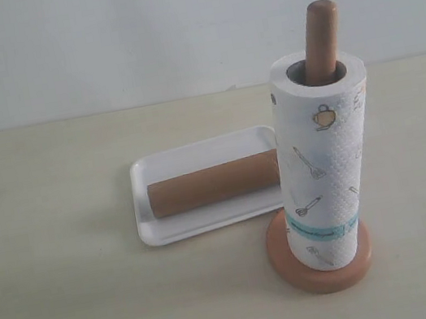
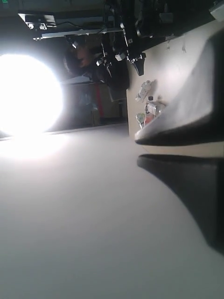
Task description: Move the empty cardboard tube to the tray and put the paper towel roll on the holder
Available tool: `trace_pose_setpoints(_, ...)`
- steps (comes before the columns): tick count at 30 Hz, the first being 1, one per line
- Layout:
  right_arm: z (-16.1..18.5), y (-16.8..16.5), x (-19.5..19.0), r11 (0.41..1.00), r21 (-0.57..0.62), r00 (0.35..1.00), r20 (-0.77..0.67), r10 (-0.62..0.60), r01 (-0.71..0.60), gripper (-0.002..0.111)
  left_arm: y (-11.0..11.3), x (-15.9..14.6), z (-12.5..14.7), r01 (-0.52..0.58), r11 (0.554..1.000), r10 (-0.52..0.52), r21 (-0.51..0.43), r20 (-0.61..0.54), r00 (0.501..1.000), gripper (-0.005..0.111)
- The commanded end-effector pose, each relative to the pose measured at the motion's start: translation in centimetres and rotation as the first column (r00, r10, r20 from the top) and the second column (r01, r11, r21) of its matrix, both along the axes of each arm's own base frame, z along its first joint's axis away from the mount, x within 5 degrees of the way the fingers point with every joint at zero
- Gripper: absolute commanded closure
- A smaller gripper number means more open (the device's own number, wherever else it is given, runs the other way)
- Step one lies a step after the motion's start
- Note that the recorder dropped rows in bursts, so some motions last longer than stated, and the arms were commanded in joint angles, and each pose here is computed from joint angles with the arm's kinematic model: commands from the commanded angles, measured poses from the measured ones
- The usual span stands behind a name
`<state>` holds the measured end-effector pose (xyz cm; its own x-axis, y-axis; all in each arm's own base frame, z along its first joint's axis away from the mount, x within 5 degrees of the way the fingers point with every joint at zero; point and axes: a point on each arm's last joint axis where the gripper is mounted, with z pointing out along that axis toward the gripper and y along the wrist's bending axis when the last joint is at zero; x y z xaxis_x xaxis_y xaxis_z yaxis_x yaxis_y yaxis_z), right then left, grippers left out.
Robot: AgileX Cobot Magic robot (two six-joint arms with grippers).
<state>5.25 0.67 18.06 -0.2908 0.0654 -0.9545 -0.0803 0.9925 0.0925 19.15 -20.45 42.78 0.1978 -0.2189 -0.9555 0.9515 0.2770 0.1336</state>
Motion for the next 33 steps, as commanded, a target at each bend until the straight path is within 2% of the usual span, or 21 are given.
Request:
trace_pose_setpoints(1, -0.1, 0.0, 0.0, 1.000, -0.001, 1.000, 0.007, 0.000, 0.000, 0.108, 0.1, -0.2, 0.3, 0.010, 1.000, -0.010, -0.007, 0.002, 1.000, 0.101)
trace_pose_setpoints(8, -0.1, 0.0, 0.0, 1.000, -0.001, 1.000, 0.007, 0.000, 0.000, 0.108, 0.2, 0.0, 0.2, -0.006, 1.000, 0.006, -0.001, -0.002, 1.000, 0.101)
trace_pose_setpoints(9, -0.1, 0.0, 0.0, 1.000, -0.001, 1.000, 0.007, 0.000, 0.000, 0.108, 0.2, 0.1, 0.1, -0.026, 1.000, 0.026, 0.008, 0.004, 1.000, 0.101)
trace_pose_setpoints(12, -0.1, 0.0, 0.0, 1.000, -0.001, 1.000, 0.007, 0.000, 0.000, 0.108, 0.8, 1.4, -0.2, -0.184, 0.980, 0.184, 0.071, 0.011, 0.983, 0.101)
trace_pose_setpoints(15, -0.1, 0.0, 0.0, 1.000, -0.001, 1.000, 0.007, 0.000, 0.000, 0.108, 1.9, 2.9, -0.9, -0.382, 0.910, 0.393, 0.159, -0.040, 0.919, 0.101)
trace_pose_setpoints(18, -0.1, 0.0, 0.0, 1.000, -0.004, 1.000, 0.007, 0.000, 0.000, 0.108, 3.9, 4.0, -1.3, -0.572, 0.785, 0.609, 0.236, -0.126, 0.783, 0.101)
trace_pose_setpoints(19, -0.1, 0.0, 0.0, 1.000, -0.004, 1.000, 0.005, 0.000, 0.000, 0.108, 4.9, 4.2, -1.4, -0.633, 0.727, 0.682, 0.267, -0.165, 0.713, 0.101)
trace_pose_setpoints(20, -0.1, 0.0, 0.0, 1.000, -0.004, 1.000, 0.005, 0.000, 0.000, 0.108, 5.7, 4.1, -1.3, -0.669, 0.689, 0.722, 0.280, -0.185, 0.666, 0.101)
trace_pose_setpoints(22, -0.1, 0.0, 0.0, 1.000, -0.004, 1.000, 0.005, 0.000, 0.000, 0.108, 7.4, 3.6, -1.0, -0.714, 0.640, 0.768, 0.283, -0.207, 0.606, 0.101)
trace_pose_setpoints(29, -0.1, 0.0, 0.0, 1.000, -0.004, 1.000, 0.005, 0.000, 0.000, 0.108, 12.7, -0.8, -1.2, -0.775, 0.608, 0.793, 0.172, -0.181, 0.581, 0.101)
trace_pose_setpoints(33, -0.1, 0.0, 0.0, 1.000, -0.004, 1.000, 0.005, 0.000, 0.000, 0.108, 15.4, -3.8, -3.0, -0.805, 0.583, 0.806, 0.110, -0.208, 0.555, 0.101)
